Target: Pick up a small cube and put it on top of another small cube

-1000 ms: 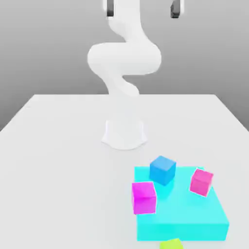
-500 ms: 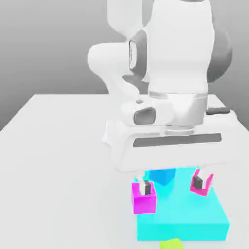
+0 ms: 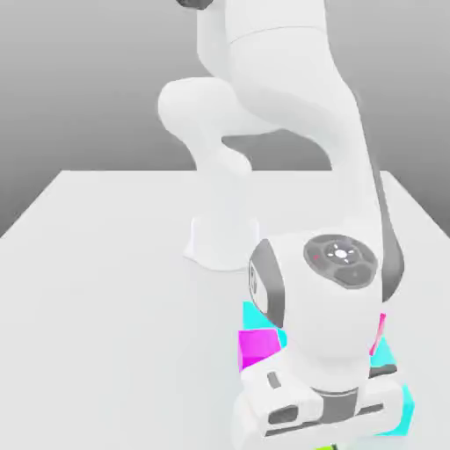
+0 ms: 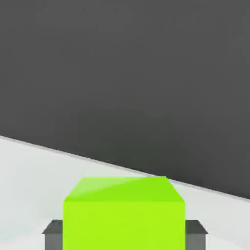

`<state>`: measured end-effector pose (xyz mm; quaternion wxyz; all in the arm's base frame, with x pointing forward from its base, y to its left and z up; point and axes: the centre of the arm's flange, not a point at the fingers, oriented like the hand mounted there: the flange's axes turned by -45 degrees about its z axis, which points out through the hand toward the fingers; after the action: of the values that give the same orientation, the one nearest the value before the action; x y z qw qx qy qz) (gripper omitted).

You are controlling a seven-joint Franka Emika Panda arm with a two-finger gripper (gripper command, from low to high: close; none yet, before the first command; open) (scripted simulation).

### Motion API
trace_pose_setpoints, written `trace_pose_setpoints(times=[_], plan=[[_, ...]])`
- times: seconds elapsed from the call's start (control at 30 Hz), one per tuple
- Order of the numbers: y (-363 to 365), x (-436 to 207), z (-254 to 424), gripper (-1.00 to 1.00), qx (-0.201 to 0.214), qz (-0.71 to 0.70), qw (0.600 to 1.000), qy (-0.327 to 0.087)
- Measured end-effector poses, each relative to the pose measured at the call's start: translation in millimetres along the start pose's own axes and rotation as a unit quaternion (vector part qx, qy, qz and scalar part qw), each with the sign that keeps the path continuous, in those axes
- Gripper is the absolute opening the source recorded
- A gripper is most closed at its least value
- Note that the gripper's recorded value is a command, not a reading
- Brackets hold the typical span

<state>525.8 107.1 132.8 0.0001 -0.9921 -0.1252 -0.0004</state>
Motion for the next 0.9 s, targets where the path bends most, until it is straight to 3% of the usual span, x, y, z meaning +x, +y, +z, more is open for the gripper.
trace_pose_setpoints(times=[0.27, 0.9], plan=[[-4.6, -9.5, -67.0, -1.0, -0.002, 0.004, 1.0, -0.001], [-50.1, -171.9, -174.1, -1.0, -0.004, 0.072, 0.997, 0.0]])
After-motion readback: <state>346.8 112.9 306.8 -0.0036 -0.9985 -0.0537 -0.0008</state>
